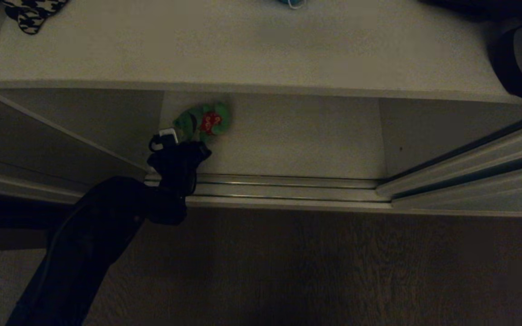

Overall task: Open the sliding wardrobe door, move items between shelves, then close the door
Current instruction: Place the green doll on the lower shelf

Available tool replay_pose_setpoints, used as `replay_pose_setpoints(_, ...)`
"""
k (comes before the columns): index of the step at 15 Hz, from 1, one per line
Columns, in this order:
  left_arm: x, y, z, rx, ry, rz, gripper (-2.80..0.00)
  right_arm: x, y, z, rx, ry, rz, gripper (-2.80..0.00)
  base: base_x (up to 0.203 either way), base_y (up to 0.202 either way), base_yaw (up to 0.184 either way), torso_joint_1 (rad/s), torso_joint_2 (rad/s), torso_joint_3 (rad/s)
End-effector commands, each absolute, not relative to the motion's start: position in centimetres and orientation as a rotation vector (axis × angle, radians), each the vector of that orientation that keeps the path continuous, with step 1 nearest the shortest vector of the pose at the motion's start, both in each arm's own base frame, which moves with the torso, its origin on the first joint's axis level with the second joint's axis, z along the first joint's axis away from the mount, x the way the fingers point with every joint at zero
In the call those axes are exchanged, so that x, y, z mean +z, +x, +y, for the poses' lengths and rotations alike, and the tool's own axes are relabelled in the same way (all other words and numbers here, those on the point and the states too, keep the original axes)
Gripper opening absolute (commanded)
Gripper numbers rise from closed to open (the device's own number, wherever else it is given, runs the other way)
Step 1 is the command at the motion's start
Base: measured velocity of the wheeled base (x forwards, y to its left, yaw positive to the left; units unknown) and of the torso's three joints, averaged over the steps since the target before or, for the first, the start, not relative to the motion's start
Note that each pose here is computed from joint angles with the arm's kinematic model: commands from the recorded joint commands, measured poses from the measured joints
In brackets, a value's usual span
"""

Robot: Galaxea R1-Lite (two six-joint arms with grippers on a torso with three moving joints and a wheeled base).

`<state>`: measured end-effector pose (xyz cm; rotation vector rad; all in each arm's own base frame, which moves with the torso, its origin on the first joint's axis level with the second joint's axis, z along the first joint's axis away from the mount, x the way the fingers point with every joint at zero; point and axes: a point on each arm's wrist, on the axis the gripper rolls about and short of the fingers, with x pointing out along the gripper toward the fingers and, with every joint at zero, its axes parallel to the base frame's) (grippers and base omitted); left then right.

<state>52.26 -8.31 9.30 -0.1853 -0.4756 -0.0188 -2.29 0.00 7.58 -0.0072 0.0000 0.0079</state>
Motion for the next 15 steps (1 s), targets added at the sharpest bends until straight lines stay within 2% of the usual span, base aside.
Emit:
replay_pose_setpoints(1, 8.2, 52.6, -8.3, -0.01, -0.186, -0.472, -2.8, 7.6, -2.3, 0.0, 0.009, -0.008, -0.002, -2.8, 0.0, 0.0, 0.0, 0.0, 0.0, 0.0)
replay_pose_setpoints(4, 8.5, 53.1, -8.3, 0.023, -0.179, -0.511, -2.8, 7.6, -2.3, 0.0, 0.008, -0.009, -0.002, -2.8, 0.0, 0.0, 0.0, 0.0, 0.0, 0.0)
replay_pose_setpoints(5, 8.5, 53.2, -8.3, 0.024, -0.177, -0.522, 0.0, 7.6, -2.3, 0.0, 0.009, -0.009, -0.002, -2.8, 0.0, 0.0, 0.0, 0.0, 0.0, 0.0)
replay_pose_setpoints(9, 9.0, 53.2, -8.3, 0.024, -0.185, -0.538, 0.0, 7.6, -2.3, 0.0, 0.008, -0.009, -0.002, -2.8, 0.0, 0.0, 0.0, 0.0, 0.0, 0.0)
replay_pose_setpoints(15, 13.9, 49.3, -7.7, 0.004, -0.178, -0.519, 0.0, 7.6, -2.3, 0.0, 0.008, -0.008, -0.002, -2.8, 0.0, 0.0, 0.0, 0.0, 0.0, 0.0)
